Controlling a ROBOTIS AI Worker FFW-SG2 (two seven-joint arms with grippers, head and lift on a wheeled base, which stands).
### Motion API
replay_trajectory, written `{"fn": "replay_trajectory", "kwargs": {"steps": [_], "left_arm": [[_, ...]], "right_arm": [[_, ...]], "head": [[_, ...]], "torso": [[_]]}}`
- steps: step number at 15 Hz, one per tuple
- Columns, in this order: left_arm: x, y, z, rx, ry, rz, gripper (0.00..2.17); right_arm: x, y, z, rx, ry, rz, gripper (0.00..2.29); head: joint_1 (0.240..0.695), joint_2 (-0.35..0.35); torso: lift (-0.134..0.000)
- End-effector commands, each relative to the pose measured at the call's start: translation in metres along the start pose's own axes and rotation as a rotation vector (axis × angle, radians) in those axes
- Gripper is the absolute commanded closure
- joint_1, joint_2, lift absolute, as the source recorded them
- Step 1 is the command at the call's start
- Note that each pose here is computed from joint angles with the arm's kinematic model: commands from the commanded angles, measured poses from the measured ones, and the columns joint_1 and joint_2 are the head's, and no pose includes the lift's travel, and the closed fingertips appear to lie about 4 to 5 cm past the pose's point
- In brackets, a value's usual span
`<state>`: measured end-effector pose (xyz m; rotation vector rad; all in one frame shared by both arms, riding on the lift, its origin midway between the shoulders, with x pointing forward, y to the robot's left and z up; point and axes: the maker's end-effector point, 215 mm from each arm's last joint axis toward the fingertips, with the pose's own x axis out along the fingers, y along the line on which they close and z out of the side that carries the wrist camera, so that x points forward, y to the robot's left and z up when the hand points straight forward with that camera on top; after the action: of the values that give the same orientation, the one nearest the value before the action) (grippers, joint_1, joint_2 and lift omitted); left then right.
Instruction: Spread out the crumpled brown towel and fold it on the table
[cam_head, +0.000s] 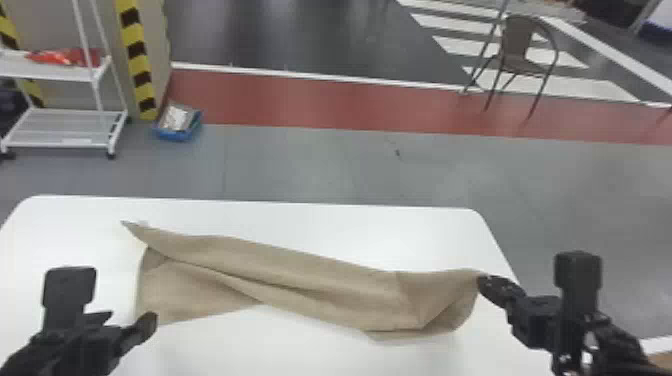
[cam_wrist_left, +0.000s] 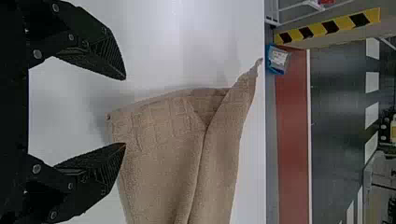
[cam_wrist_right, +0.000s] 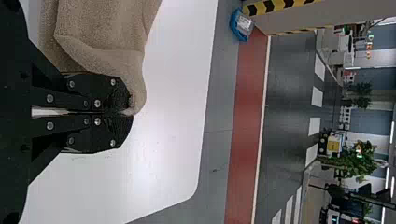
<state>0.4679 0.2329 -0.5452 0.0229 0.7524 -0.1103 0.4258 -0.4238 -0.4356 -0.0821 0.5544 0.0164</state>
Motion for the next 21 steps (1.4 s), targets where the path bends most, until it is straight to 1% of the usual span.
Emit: {"fn": "replay_trajectory", "kwargs": {"steps": [1,7,14,16,17,19,21], "left_arm": [[0.007,0.000,-0.005,-0.015,0.015,-0.007,0.46],[0.014,-0.013,-0.002,-0.034,0.011,-0.029,0.46],[0.020,-0.015,-0.013,-0.016,0.031,-0.020,0.46],[0.020,-0.015,-0.012,-0.015,0.030,-0.017,0.46],[0.020,-0.013,-0.012,-0.011,0.030,-0.013,0.61],[0.020,-0.009,-0.012,0.001,0.032,0.003,0.61],[0.020,-0.009,-0.013,0.006,0.032,0.004,0.61]], "right_arm": [[0.004,0.006,0.000,0.001,0.002,0.010,1.11],[0.007,0.009,-0.001,-0.005,0.004,0.013,1.11],[0.005,0.008,0.001,-0.008,-0.001,0.010,1.11],[0.004,0.008,0.003,-0.010,-0.003,0.011,1.11],[0.004,0.009,0.004,-0.012,-0.006,0.011,1.11],[0.002,0.009,0.004,-0.013,-0.005,0.013,1.11],[-0.001,0.007,0.006,-0.016,-0.009,0.007,1.11]], "head": [[0.695,-0.236],[0.695,-0.232],[0.695,-0.244],[0.695,-0.244],[0.695,-0.244],[0.695,-0.242],[0.695,-0.235]], "torso": [[0.000],[0.000],[0.000],[0.000],[0.000],[0.000],[0.000]]}}
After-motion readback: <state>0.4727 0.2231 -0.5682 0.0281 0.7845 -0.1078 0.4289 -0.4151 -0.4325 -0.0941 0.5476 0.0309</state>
